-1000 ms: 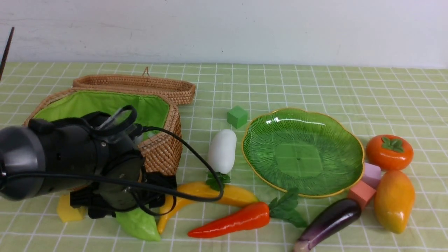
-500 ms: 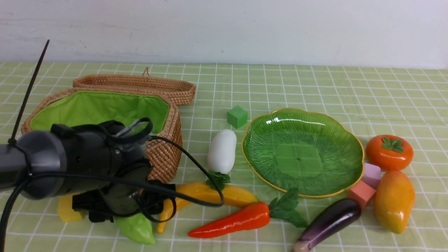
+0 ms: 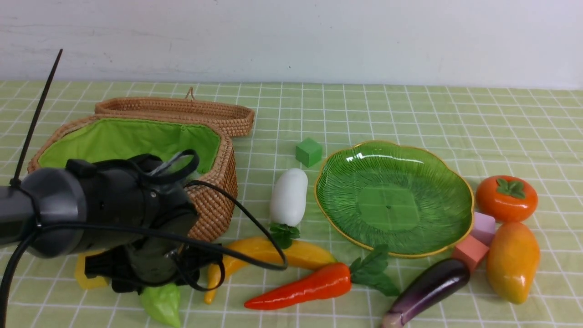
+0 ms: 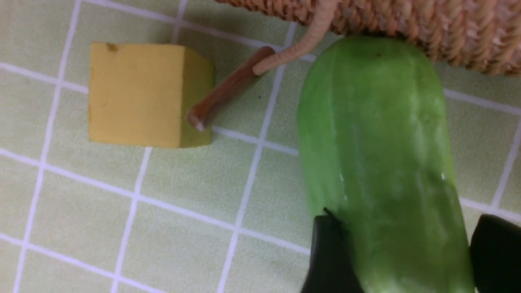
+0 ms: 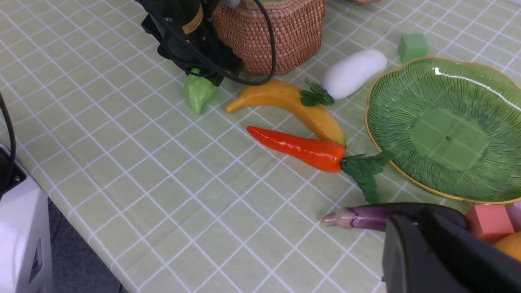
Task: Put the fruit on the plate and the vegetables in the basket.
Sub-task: Take a chayote with your left arm and place it on the basket on the left.
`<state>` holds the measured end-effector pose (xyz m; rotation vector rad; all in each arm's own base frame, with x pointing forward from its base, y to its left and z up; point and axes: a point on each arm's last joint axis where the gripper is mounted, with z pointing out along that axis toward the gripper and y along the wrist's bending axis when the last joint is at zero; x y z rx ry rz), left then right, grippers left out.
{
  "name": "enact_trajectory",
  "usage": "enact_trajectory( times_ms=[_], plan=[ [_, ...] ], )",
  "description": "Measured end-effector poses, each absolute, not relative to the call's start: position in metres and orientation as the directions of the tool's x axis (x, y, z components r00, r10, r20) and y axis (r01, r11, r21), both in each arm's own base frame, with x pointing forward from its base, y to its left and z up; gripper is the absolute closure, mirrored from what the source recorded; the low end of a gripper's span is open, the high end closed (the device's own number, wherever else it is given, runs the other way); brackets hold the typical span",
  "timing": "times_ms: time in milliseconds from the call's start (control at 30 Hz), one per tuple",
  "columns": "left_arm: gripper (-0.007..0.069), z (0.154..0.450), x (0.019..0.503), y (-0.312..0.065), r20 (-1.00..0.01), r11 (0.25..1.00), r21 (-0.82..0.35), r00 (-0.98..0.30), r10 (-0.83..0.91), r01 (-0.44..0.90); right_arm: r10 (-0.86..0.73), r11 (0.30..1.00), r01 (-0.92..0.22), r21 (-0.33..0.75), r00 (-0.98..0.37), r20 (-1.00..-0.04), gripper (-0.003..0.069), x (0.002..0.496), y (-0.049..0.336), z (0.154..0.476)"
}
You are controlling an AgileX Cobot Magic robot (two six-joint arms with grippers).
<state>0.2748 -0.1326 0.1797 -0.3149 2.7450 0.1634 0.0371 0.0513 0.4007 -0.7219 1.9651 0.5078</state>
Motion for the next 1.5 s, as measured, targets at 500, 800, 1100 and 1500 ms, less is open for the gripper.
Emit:
enact_trajectory(
  times_ms=[500,800,1100,1500],
  plan=[
    [0.0050,0.179,0.274,-0.132,-0.371,0.967,0.081,-0.908,-0.194,-0.240,-0.276,0.739,-0.672,0.056,-0.377,-0.884,0.0606,0.037,0.051,0.401],
    [0.0051,0.166,0.277,-0.133,-0.349,0.967,0.122,-0.922,-0.169,-0.224,-0.276,0.739,-0.672,0.056,-0.377,-0.884,0.0606,0.037,0.051,0.401],
    [0.0174,0.165,0.277,-0.132,-0.347,0.966,0.133,-0.923,-0.165,-0.223,-0.277,0.738,-0.673,0.054,-0.375,-0.885,0.0603,0.037,0.051,0.401],
    [0.0174,0.176,0.269,-0.124,-0.317,0.948,0.198,-0.931,-0.179,-0.250,-0.277,0.738,-0.673,0.053,-0.373,-0.885,0.0594,0.037,0.051,0.401]
  ],
)
